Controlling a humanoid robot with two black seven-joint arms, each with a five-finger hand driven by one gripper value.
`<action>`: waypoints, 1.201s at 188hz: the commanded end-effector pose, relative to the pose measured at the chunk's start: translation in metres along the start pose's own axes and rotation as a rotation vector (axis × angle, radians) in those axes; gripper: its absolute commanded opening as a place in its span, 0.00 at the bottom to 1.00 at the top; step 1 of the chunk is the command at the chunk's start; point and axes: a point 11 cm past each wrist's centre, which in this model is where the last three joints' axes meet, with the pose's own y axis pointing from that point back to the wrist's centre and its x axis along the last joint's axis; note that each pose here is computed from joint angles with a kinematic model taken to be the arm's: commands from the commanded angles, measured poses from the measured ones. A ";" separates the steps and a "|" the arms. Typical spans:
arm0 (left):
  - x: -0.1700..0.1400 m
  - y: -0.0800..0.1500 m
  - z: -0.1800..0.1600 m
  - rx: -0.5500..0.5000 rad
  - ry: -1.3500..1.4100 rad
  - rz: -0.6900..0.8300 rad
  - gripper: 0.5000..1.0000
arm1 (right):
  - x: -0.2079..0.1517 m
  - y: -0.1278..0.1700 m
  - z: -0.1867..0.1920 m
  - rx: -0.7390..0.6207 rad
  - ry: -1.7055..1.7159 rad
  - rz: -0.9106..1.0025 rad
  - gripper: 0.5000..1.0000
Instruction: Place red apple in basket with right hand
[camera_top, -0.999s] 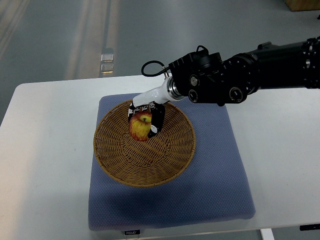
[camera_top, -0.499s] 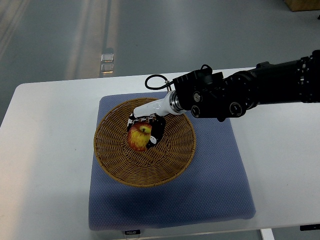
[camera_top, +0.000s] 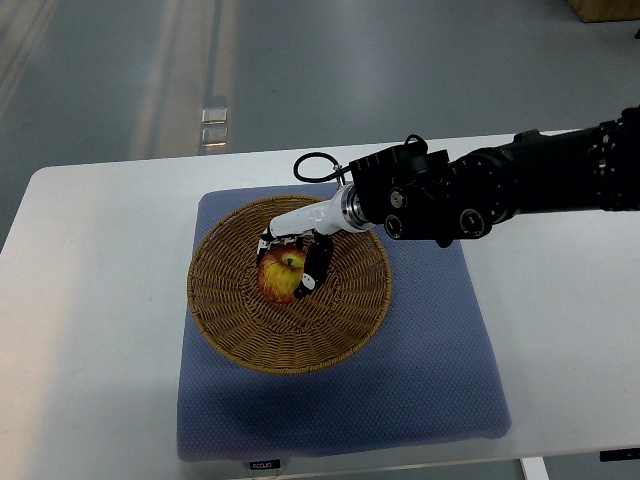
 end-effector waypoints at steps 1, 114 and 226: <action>0.001 0.000 0.000 0.000 0.000 0.001 1.00 | 0.000 0.000 0.001 -0.002 -0.001 0.000 0.56; 0.003 0.000 0.000 0.000 0.002 0.008 1.00 | 0.004 0.002 -0.001 0.000 -0.004 -0.004 0.80; 0.002 0.000 0.000 0.001 -0.001 0.005 1.00 | 0.167 0.131 0.010 0.350 -0.661 0.457 0.80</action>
